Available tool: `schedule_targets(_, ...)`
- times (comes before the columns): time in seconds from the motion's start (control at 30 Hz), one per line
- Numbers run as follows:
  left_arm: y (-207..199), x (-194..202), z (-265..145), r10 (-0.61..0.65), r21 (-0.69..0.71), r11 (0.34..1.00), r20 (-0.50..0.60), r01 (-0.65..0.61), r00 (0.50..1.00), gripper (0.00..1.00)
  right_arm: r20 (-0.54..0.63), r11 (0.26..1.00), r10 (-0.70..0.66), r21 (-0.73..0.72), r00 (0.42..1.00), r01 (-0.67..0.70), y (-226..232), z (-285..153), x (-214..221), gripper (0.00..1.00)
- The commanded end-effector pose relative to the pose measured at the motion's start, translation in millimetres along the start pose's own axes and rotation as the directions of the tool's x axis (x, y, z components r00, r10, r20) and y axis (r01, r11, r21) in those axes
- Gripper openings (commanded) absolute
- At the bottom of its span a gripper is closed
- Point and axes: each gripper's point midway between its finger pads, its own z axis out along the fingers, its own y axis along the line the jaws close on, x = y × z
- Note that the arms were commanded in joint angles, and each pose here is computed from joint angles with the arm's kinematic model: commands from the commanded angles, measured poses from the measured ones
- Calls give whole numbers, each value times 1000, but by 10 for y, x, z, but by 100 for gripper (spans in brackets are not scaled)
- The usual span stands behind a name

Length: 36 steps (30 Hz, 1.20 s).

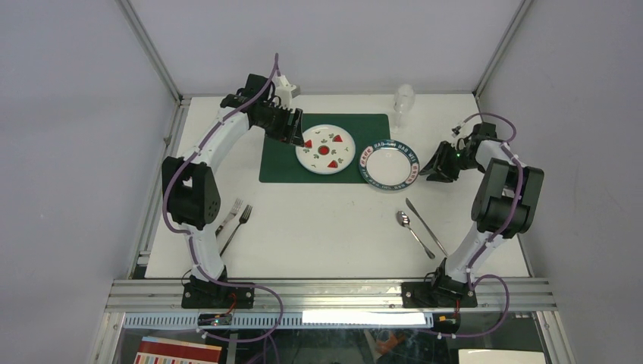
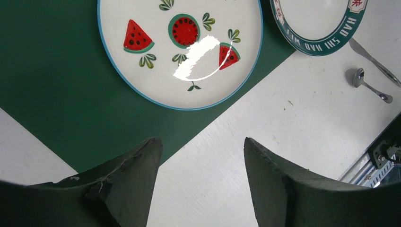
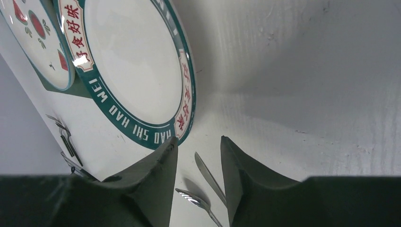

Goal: Set the dinner table for one person
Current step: Pick up the plate from the napkin.

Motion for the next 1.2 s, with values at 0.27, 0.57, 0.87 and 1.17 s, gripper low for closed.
schedule_targets(0.27,-182,-121,-123,27,44,999,53,-30,998,66,4,994,33,-102,999,-33,52,103,-150,44)
schedule_targets(0.57,-190,-99,-126,29,49,998,50,-32,998,66,-40,984,95,-149,995,-100,48,250,-230,45)
schedule_targets(0.87,-181,-72,-115,28,46,998,44,-30,999,66,-91,960,160,-216,983,-177,89,402,-313,35)
schedule_targets(1.17,-166,-48,-79,25,52,998,36,-27,999,66,-84,968,131,-204,988,-145,121,458,-286,0)
